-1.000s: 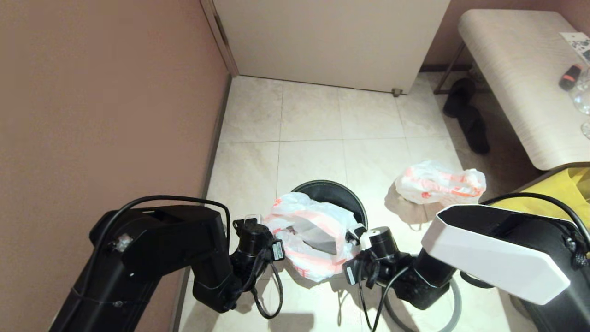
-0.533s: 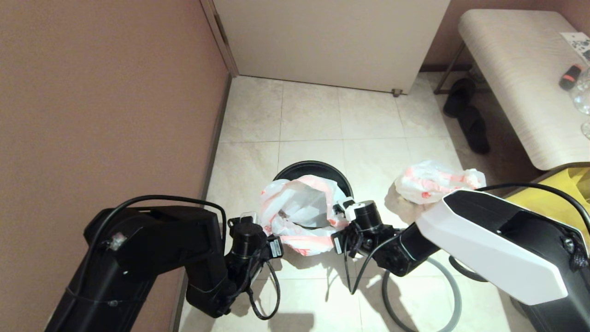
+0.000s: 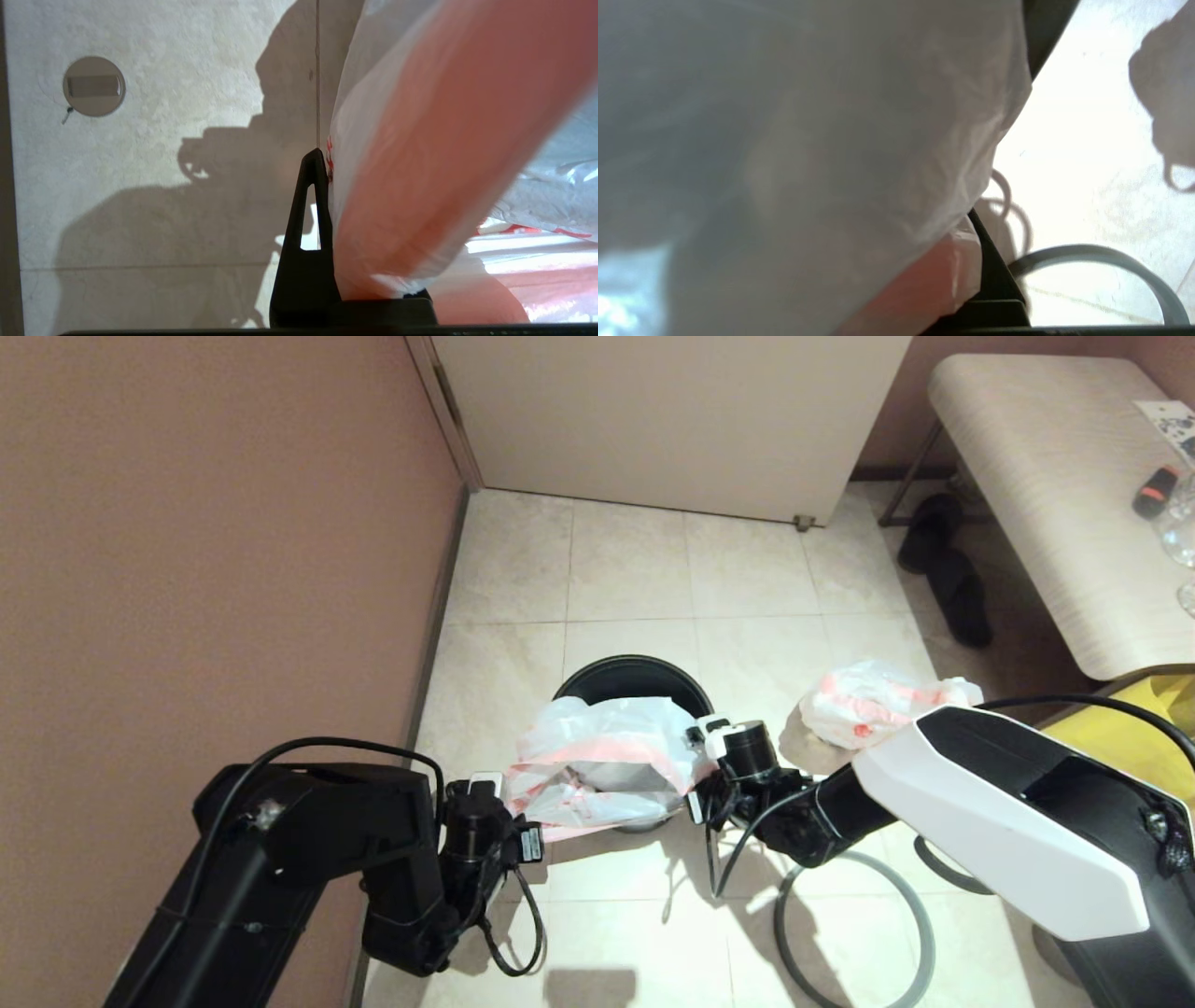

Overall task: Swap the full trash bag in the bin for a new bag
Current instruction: Put the new garbage bag on the trash can

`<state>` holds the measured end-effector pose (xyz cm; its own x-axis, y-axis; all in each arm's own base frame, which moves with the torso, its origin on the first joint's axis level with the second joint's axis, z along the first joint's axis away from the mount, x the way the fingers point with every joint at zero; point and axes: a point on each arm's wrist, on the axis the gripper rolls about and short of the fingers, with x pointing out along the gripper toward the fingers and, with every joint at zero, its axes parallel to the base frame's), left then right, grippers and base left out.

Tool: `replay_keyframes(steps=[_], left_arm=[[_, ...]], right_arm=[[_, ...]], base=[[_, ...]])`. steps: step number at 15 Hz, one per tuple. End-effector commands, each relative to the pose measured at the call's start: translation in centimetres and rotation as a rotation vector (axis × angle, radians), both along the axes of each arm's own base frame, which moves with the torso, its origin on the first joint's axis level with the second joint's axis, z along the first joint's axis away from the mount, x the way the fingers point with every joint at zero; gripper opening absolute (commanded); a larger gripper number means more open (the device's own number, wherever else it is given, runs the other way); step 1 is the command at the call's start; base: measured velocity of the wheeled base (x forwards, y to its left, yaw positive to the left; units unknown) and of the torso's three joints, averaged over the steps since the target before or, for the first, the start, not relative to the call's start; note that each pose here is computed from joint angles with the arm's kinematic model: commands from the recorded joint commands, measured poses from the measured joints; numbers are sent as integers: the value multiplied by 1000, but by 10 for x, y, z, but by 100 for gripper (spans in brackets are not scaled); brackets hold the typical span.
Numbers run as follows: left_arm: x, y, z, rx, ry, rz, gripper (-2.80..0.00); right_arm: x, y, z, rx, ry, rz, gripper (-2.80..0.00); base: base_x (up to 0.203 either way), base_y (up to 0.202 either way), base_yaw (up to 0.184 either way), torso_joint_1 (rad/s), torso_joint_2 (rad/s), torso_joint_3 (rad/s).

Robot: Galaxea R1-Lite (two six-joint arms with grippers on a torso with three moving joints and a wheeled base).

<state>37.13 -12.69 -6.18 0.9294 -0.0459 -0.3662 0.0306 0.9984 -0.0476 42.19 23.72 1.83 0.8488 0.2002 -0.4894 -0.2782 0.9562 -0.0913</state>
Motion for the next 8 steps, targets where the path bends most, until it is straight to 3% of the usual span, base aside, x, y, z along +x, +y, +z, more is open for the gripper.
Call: replay_keyframes(steps=[1, 5, 8], left_arm=[[5, -1, -2, -6, -19, 16, -280], [16, -8, 22, -92, -113, 104, -280], [-13, -27, 33, -115, -70, 9, -280]], right_arm=[[11, -1, 3, 13, -26, -16, -280], [15, -6, 22, 47, -55, -42, -280], [1, -12, 25, 70, -8, -58, -280]], base=[[0, 0, 0, 0, 0, 0], [0, 0, 0, 0, 0, 0], [0, 0, 0, 0, 0, 0]])
